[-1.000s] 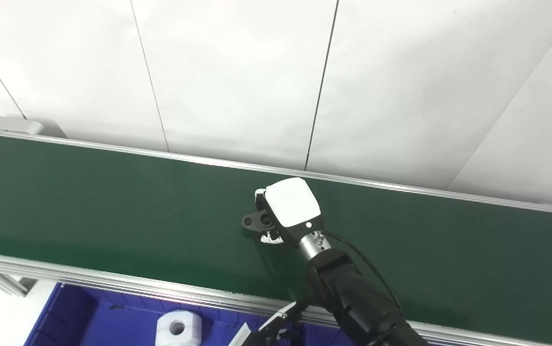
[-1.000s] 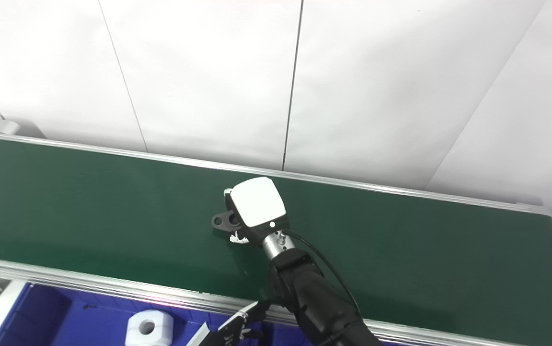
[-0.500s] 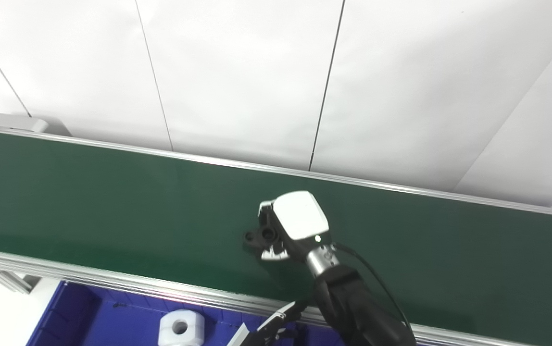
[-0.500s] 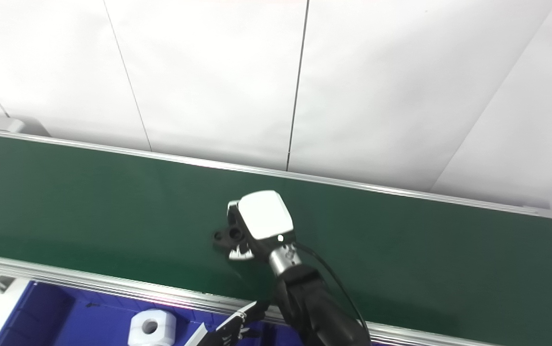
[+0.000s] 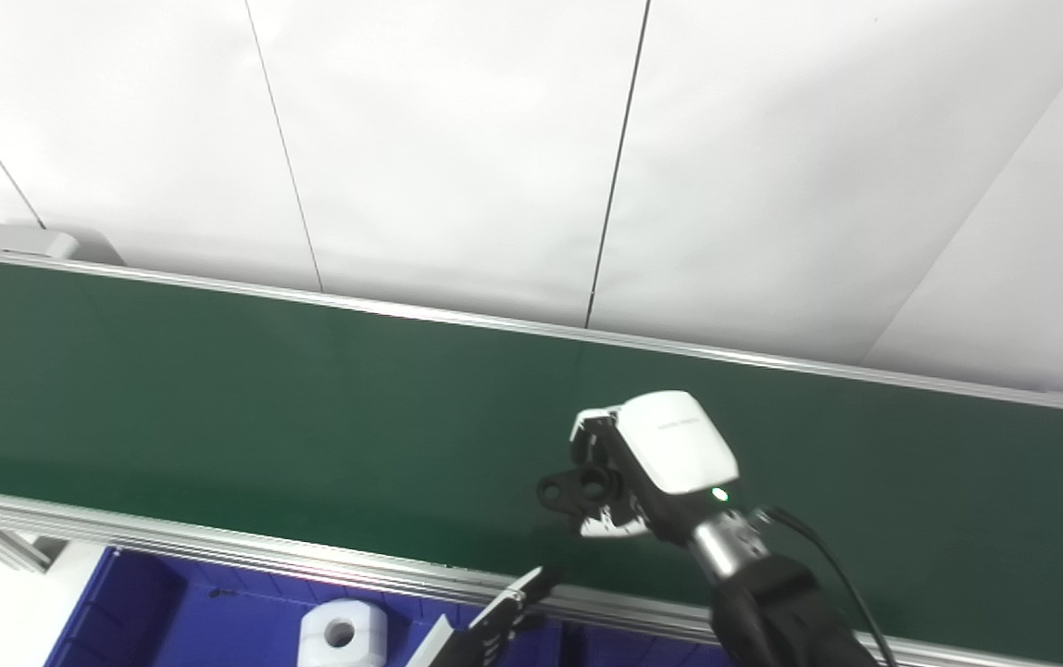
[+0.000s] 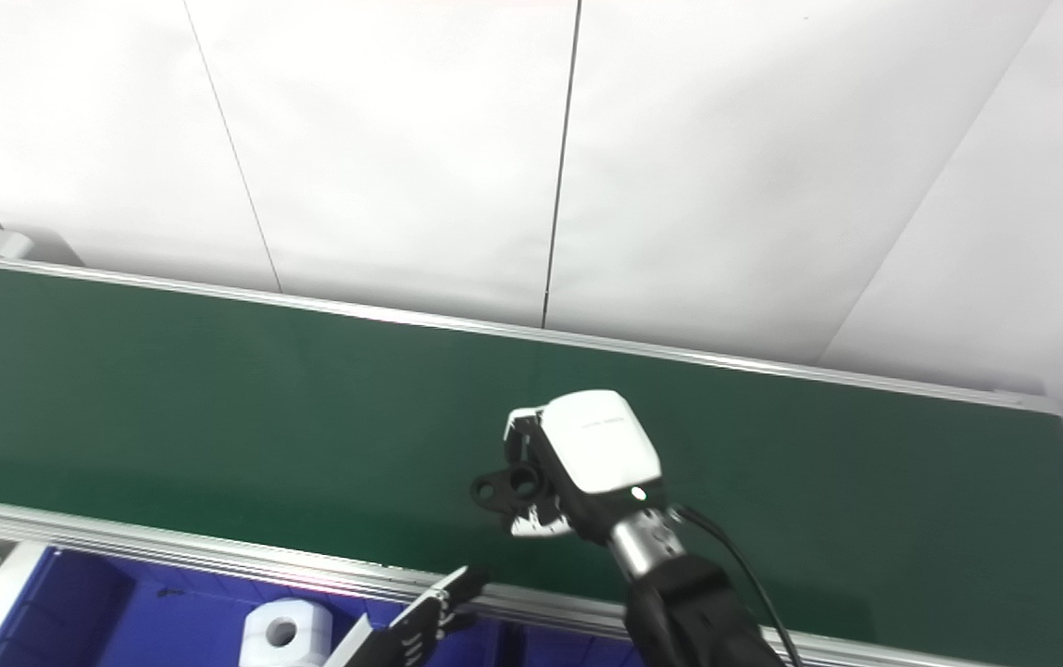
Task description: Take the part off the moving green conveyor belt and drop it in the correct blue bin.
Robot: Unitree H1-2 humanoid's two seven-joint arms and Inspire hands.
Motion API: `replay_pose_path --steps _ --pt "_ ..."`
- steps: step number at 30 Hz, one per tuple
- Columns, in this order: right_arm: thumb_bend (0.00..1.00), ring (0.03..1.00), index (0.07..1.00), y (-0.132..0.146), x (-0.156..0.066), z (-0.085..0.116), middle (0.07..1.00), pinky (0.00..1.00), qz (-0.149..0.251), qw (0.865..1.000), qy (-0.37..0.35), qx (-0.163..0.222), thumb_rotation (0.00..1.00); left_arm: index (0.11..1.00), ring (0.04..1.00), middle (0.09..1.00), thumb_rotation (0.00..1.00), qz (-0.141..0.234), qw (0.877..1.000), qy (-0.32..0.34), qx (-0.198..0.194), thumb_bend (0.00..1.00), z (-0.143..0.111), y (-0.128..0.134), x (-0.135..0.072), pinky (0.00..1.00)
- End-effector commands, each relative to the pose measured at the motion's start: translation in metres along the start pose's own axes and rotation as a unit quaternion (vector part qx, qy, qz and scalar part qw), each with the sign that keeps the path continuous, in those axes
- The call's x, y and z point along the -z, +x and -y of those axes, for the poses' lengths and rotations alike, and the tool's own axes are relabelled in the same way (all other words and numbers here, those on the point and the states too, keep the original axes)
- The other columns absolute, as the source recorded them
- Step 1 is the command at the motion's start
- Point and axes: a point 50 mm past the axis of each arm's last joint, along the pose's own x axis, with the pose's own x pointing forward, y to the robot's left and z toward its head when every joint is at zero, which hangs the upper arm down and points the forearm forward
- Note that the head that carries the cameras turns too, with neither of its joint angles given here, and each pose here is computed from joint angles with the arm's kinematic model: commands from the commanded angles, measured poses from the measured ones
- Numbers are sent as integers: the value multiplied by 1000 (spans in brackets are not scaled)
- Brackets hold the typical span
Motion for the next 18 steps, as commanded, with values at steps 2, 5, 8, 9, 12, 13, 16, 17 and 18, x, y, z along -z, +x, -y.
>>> replay_pose_path --steps 2,5,8,9,12,13,16,17,18 --pt "508 198 489 -20 -2 13 306 137 -5 1000 -17 19 134 953 993 974 682 24 1000 0 7 842 -4 -1 -15 963" --pt "508 189 488 -40 -8 13 298 128 -32 999 -29 10 135 959 1000 976 705 23 1000 3 8 847 -10 -4 -19 992" --pt "508 189 488 -61 -12 11 304 124 -64 998 -12 1 133 969 1000 980 727 23 1000 9 15 837 -17 -6 -23 999" --pt "508 195 489 -66 -15 11 310 129 -70 998 -8 1 134 974 1000 980 735 21 1000 9 16 833 -20 -8 -25 1000" --pt "508 205 488 -82 -21 10 321 137 -87 996 1 4 136 991 1000 992 769 23 999 10 21 817 -27 -11 -29 1000" --pt "507 210 488 -86 -23 10 324 143 -93 996 3 3 137 995 1000 997 767 25 999 6 21 808 -29 -12 -30 1000" --pt "508 210 487 -96 -31 12 319 142 -106 994 6 1 136 999 1000 998 776 27 1000 2 17 798 -34 -15 -34 1000" --pt "509 210 487 -101 -33 12 318 142 -113 994 9 0 135 1000 1000 998 780 25 1000 2 17 796 -36 -16 -35 1000" --pt "509 205 487 -105 -35 12 312 135 -119 993 10 -1 135 1000 1000 999 787 24 1000 1 17 797 -37 -16 -36 1000"
